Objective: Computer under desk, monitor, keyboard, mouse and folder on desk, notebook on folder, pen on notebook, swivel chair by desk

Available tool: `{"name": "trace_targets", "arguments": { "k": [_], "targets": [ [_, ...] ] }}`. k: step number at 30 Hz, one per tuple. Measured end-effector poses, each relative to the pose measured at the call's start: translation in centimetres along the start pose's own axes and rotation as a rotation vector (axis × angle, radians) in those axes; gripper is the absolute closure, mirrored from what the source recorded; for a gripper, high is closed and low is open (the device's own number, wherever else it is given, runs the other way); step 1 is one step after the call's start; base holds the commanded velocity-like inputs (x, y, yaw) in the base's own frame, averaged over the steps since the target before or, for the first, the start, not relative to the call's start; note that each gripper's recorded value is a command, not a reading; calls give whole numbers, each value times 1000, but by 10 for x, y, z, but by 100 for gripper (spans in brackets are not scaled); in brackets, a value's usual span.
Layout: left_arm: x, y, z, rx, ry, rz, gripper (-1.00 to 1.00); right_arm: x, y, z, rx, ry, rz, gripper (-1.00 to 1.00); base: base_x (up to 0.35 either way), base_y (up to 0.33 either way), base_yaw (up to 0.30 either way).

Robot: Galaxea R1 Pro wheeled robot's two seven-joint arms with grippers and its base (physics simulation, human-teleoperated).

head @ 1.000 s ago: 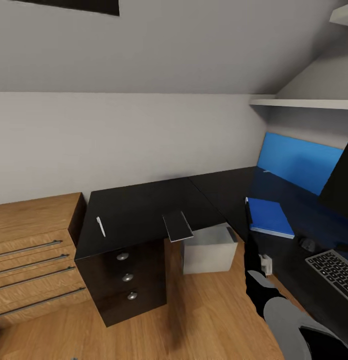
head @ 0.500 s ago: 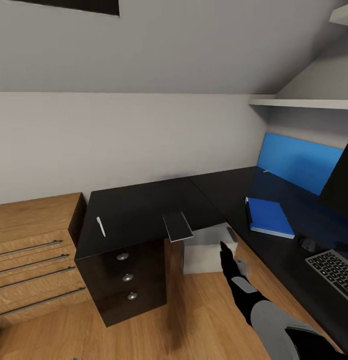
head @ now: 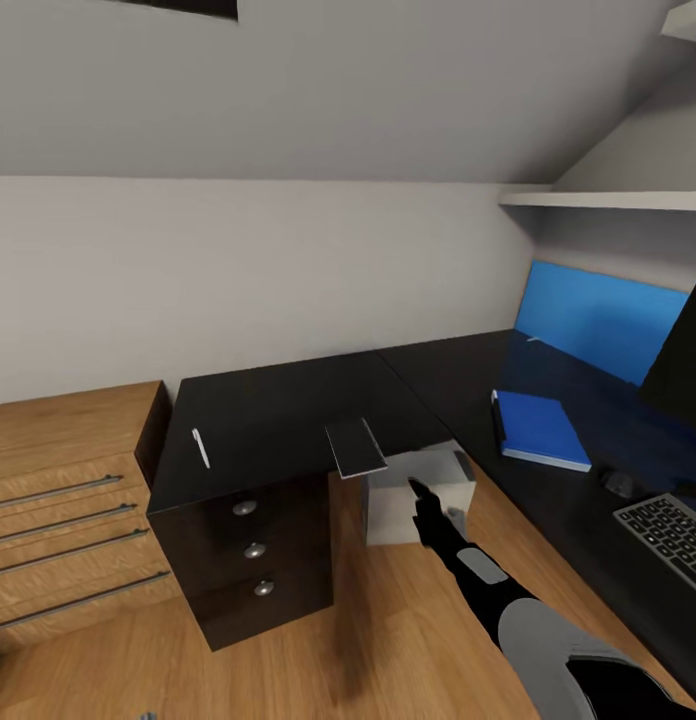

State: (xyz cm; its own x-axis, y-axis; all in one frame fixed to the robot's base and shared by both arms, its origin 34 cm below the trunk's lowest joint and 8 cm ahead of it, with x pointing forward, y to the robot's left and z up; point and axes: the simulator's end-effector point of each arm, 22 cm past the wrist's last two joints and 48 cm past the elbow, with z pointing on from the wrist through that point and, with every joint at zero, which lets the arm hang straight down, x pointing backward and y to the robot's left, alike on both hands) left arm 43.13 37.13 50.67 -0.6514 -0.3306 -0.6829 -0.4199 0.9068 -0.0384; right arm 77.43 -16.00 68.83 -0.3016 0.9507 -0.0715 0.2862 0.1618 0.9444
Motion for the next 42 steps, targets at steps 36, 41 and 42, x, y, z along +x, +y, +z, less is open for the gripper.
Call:
{"name": "trace_targets", "arguments": {
  "k": [36,41,42],
  "targets": [
    [10,4,9,-2,-2,6,-100,59,10,7,-79,110,-53,-100,22,16,0],
    [11,4,9,-3,0,7,-100,61,10,7,-79,113,-54,-100,102,69,0],
    [11,4,9,-3,1,6,-100,62,11,7,-79,114,-55,-100,189,69,0]
  ]
}}
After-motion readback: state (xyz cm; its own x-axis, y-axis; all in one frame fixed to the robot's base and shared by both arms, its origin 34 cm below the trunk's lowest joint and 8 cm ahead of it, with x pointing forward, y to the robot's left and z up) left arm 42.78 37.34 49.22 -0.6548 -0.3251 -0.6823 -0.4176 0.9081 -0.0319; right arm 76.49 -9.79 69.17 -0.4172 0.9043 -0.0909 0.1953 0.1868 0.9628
